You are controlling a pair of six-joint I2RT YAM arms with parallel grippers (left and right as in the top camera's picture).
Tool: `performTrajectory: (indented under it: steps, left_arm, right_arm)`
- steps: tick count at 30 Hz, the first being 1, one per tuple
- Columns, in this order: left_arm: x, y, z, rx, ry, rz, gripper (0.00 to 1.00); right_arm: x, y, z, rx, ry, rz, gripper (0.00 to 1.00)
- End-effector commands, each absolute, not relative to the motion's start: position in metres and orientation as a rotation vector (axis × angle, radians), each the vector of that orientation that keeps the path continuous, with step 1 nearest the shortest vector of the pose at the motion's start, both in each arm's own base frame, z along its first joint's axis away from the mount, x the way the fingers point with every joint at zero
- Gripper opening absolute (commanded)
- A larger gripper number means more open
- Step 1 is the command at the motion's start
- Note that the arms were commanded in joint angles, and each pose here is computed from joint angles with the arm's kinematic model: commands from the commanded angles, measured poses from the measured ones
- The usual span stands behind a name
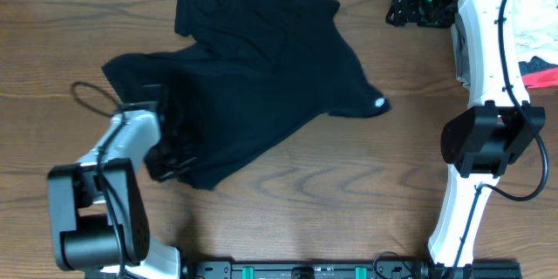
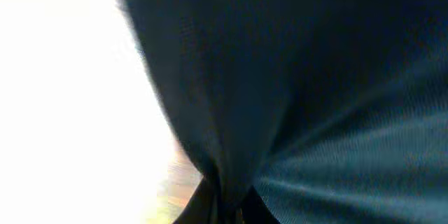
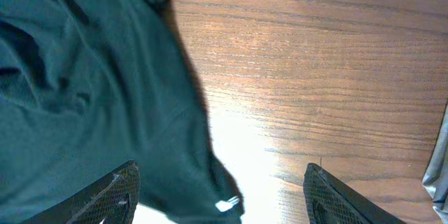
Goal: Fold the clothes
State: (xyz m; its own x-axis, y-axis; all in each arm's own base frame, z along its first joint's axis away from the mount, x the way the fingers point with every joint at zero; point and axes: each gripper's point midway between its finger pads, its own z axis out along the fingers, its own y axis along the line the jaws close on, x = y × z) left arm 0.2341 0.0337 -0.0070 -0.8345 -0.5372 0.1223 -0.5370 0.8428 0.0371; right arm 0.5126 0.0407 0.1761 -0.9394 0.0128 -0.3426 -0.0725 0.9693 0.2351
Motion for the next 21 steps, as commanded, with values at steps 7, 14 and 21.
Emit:
performTrajectory:
  steps: [7,14,21]
  left_arm:
    - [0.225,0.145,-0.021,1.397,-2.804,-0.183,0.47]
    - [0.254,0.153,-0.017,1.566,-2.854,0.093,0.98]
    - [0.287,0.142,0.016,1.531,-2.943,0.286,0.98]
  right_arm:
    - [0.513,0.042,0.173,-0.069,2.775,0.339,0.73]
    - [0.528,0.071,0.157,-0.143,2.722,0.396,0.72]
    - [0.523,0.132,0.108,-0.294,2.721,0.487,0.65]
